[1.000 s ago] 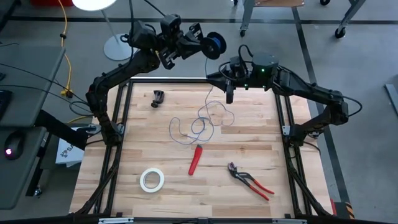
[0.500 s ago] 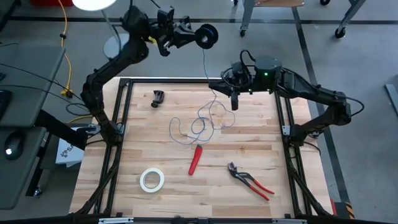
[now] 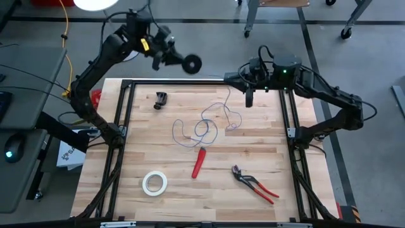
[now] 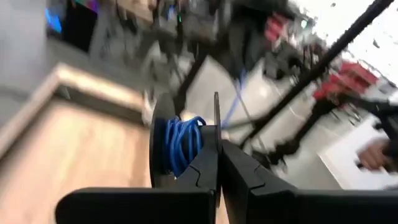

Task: Coil cords
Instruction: Coil the blue wire cable onto the black spool

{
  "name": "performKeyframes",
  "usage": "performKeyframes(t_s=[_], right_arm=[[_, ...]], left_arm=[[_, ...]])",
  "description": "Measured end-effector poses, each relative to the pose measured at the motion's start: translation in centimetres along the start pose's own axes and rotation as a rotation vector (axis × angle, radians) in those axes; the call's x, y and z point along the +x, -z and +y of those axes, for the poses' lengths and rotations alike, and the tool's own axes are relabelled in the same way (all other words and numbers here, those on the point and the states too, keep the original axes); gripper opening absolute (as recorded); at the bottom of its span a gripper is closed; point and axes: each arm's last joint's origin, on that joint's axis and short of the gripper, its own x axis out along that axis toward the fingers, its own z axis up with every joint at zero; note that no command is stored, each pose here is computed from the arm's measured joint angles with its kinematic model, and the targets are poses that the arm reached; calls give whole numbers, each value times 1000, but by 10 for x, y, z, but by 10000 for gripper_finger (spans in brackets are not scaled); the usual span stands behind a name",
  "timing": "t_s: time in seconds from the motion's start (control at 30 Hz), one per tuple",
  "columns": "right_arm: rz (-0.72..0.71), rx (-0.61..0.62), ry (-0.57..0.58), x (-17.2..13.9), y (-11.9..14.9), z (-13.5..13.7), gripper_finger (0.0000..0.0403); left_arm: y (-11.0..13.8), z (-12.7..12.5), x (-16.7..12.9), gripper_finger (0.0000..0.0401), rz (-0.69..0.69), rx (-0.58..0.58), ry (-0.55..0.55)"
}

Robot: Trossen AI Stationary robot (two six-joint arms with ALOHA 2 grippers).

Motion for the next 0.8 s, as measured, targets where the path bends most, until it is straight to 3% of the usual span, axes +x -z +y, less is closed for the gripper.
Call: performKeyframes(t_s=[0.17,0.47,0.8], right_arm=[[-11,3,27,0,-1,-7,0],[-128,0,22,2,-12,-14,0],[-143,53,-92,26,-9,-14,0]], left_arm=[[16,-14,17,0,124,-50,53],[28,-28,72,0,223,-30,217],[3,-32,125,0,71,48,509]])
